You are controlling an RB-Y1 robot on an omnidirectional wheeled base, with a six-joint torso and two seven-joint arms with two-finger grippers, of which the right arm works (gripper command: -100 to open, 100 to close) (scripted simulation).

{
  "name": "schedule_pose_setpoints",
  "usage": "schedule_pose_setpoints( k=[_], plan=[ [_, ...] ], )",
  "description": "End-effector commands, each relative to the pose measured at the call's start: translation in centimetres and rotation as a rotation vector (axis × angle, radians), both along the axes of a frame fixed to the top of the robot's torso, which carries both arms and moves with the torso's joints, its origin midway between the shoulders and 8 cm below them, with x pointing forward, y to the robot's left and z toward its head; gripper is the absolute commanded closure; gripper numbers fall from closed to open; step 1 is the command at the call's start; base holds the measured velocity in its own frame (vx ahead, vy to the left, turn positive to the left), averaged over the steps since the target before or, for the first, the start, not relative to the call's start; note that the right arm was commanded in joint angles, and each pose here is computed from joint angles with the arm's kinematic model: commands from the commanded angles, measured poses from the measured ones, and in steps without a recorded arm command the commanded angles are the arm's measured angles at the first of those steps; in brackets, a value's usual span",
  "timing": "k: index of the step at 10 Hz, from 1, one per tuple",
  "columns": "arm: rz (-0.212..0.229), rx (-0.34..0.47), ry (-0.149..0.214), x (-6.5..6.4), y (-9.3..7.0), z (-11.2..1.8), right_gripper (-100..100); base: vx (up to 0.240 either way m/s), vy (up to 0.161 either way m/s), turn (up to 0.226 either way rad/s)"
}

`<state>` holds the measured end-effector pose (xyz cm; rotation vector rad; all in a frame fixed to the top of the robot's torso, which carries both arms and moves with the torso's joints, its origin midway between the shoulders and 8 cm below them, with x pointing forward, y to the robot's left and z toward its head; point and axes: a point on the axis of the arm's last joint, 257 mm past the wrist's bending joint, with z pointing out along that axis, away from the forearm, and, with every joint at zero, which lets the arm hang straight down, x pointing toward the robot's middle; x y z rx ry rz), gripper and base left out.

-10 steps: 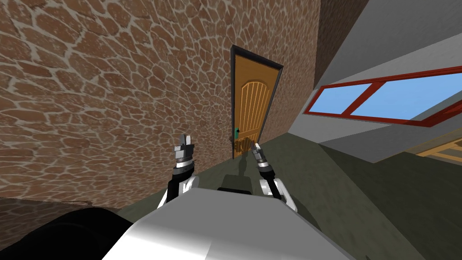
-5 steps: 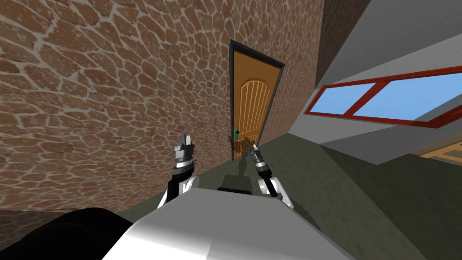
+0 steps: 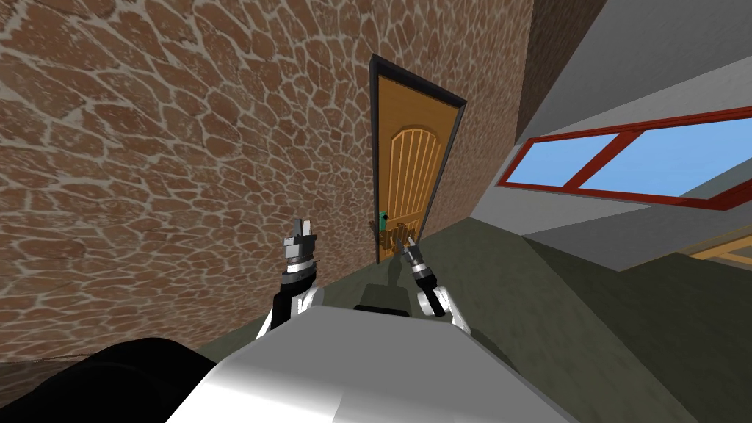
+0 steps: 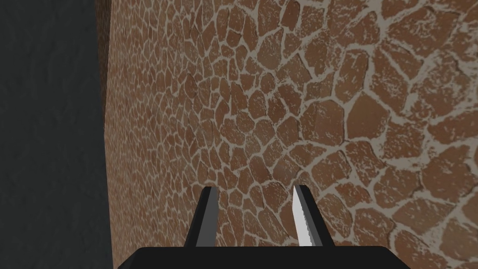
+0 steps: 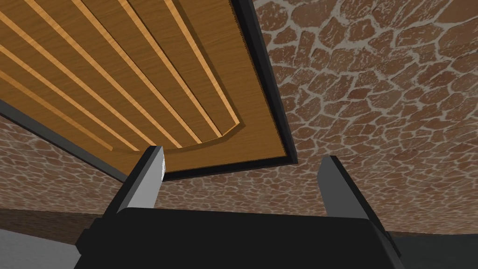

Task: Pull the door open

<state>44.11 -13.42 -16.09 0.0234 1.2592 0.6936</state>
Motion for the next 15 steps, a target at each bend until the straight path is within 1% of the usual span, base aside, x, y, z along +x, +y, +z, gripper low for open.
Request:
schedule_pose_setpoints(
  k=[1, 10, 11, 14, 15],
  plan=[
    [0.0, -0.041, 0.012, 0.4, 0.5, -1.0, -100, 0.094, -0.026, -0.003],
    [0.013, -0.246, 0.068, 1.6, 3.6, -6.4, -100, 0.099, -0.021, -0.003],
    [0.018, -0.285, 0.077, 1.8, 4.3, -7.4, -100, 0.145, -0.019, -0.005],
    [0.027, -0.34, 0.089, 2.0, 5.3, -8.9, -100, 0.117, -0.032, -0.003],
    [0.033, -0.372, 0.096, 2.1, 6.0, -9.7, -100, 0.14, -0.038, -0.007]
  ],
)
